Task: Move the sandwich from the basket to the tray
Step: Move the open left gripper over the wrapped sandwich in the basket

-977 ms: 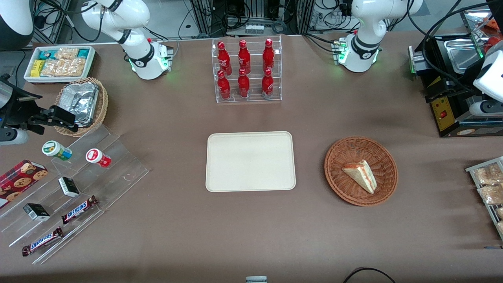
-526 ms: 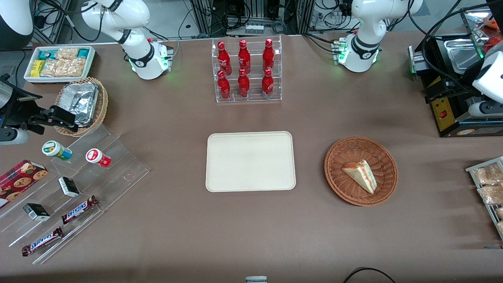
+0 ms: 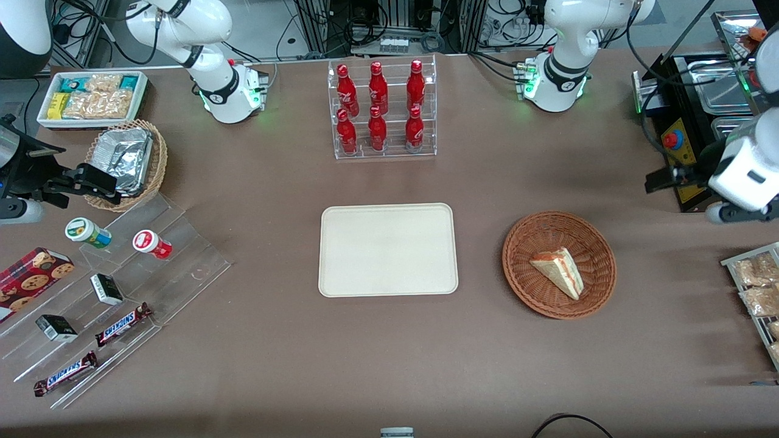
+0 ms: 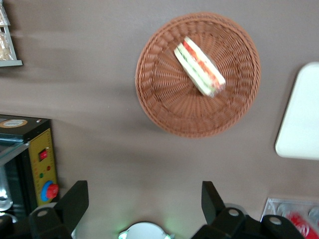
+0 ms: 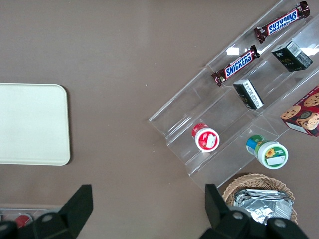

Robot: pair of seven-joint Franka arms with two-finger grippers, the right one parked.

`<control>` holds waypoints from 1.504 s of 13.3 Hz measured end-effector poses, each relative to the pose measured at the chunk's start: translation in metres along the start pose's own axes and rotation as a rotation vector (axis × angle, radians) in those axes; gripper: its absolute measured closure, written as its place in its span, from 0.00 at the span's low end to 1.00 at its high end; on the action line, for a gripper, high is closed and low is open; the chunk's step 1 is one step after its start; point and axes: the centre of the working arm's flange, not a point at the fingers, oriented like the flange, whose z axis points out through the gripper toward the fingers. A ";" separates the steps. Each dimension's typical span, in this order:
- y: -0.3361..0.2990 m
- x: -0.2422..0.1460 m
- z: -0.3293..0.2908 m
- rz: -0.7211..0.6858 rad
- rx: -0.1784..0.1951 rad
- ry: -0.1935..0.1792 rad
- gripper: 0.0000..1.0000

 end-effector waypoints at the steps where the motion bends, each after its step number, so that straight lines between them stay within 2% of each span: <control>1: 0.001 0.006 0.011 -0.029 -0.001 0.005 0.00; 4: 0.003 0.020 0.041 -0.098 -0.004 0.013 0.00; 7: 0.007 0.031 0.079 -0.177 -0.013 0.042 0.00; 9: 0.013 0.035 0.108 -0.230 -0.023 0.069 0.00; 12: 0.024 0.036 0.162 -0.350 -0.053 0.135 0.00; 13: 0.032 0.033 0.175 -0.372 -0.059 0.143 0.00; 20: 0.070 0.043 0.222 -0.535 -0.090 0.157 0.00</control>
